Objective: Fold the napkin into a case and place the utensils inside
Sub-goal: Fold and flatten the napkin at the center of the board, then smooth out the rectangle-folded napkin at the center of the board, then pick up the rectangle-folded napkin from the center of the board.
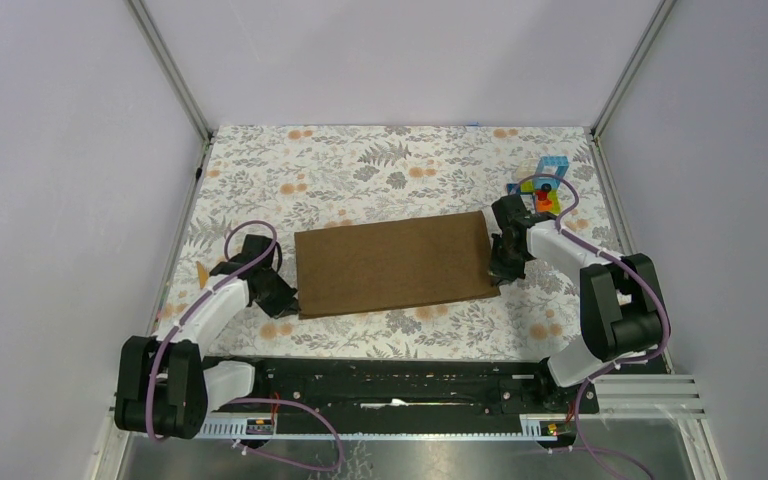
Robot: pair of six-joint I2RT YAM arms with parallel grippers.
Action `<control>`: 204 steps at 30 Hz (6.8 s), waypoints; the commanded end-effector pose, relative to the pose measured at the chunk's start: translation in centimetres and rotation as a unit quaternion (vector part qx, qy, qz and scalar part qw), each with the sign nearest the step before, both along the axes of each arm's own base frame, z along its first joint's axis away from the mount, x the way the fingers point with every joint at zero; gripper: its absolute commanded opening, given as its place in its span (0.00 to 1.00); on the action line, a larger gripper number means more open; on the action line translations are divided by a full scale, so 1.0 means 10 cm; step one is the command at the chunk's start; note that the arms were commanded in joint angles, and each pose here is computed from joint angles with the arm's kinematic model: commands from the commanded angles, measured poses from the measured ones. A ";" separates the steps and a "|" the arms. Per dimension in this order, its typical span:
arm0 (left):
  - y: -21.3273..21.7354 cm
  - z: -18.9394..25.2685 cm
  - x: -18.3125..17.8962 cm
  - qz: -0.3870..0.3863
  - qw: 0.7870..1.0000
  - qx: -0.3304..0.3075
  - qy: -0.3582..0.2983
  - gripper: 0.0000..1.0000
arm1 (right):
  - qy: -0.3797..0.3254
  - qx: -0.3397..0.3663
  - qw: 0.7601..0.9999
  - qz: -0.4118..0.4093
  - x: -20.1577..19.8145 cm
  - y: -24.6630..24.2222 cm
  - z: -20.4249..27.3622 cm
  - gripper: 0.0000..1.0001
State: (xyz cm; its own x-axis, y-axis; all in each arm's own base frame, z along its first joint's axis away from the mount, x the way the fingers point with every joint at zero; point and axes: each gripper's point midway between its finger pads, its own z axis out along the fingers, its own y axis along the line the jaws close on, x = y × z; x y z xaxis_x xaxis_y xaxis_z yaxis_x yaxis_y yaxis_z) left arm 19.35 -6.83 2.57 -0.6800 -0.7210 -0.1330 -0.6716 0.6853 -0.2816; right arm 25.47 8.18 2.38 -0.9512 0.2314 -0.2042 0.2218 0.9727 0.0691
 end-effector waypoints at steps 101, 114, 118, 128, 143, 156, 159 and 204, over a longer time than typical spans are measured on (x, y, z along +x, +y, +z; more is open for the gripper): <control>-1.88 0.87 2.36 -0.190 0.868 -0.268 -0.372 0.99 | -0.181 0.505 0.842 0.052 1.86 1.53 0.78 1.00; -1.02 0.12 2.42 -0.124 0.912 -0.198 -0.337 0.99 | -0.160 0.458 0.874 0.000 1.90 0.94 0.10 1.00; -0.70 0.05 2.38 -0.101 0.919 -0.180 -0.335 0.99 | -0.162 0.441 0.882 -0.023 1.94 0.68 0.02 1.00; -0.18 0.17 2.43 -0.054 0.926 -0.142 -0.345 0.99 | -0.189 0.427 0.880 -0.082 2.11 0.02 0.20 1.00; -0.36 1.61 1.89 -0.148 0.919 -0.054 -0.361 0.99 | -0.074 -0.030 0.997 -0.018 0.95 -0.19 0.70 1.00; -0.91 1.84 1.04 -0.252 0.883 -0.134 -0.373 0.99 | 0.035 -0.011 0.997 0.066 0.81 -0.08 0.16 0.72; -0.91 1.87 0.94 -0.254 0.880 -0.134 -0.378 0.99 | 0.050 -0.020 0.996 0.068 0.80 -0.11 0.02 0.66; -0.93 2.16 0.87 -0.280 0.865 -0.134 -0.394 0.99 | 0.032 -0.147 0.987 0.054 0.72 -0.49 -0.30 0.00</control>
